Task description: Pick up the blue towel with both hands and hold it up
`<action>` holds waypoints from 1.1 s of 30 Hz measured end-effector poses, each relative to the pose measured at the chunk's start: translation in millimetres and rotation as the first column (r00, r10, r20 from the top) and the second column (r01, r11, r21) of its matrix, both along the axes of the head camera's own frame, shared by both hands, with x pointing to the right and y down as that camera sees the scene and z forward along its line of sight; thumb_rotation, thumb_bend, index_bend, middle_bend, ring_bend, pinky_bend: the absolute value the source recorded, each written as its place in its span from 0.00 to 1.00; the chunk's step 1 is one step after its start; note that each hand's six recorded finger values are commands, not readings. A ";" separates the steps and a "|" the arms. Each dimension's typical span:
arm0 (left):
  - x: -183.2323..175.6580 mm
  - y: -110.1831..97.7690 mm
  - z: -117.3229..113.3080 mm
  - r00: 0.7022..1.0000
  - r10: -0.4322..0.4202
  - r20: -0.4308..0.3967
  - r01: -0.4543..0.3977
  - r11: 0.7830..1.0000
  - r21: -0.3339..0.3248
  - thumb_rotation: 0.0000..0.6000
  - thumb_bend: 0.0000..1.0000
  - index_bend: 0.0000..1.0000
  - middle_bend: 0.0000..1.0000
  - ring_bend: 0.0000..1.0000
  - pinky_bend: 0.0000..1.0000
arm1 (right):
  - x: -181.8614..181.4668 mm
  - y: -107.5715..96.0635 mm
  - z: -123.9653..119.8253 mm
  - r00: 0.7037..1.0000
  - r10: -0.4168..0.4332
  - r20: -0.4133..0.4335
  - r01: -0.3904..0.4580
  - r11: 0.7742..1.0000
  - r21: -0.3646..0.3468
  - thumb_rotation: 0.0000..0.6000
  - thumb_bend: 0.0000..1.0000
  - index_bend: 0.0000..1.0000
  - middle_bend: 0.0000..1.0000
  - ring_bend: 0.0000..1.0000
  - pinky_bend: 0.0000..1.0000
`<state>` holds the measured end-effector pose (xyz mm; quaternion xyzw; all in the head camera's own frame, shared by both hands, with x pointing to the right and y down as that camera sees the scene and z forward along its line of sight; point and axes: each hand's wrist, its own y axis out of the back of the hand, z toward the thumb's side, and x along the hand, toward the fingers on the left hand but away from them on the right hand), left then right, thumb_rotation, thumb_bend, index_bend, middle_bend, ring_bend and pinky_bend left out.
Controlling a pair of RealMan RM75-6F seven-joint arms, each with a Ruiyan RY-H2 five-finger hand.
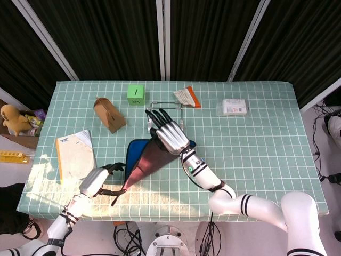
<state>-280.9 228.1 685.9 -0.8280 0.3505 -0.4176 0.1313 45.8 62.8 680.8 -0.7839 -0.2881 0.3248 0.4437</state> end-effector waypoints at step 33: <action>30.4 -16.7 12.6 0.999 -0.034 0.012 0.034 0.999 -0.017 0.69 0.23 0.44 0.47 0.43 0.49 | -9.6 -21.0 -14.9 1.000 0.030 -0.005 -0.030 1.000 0.001 1.00 0.50 1.00 0.00 0.00 0.00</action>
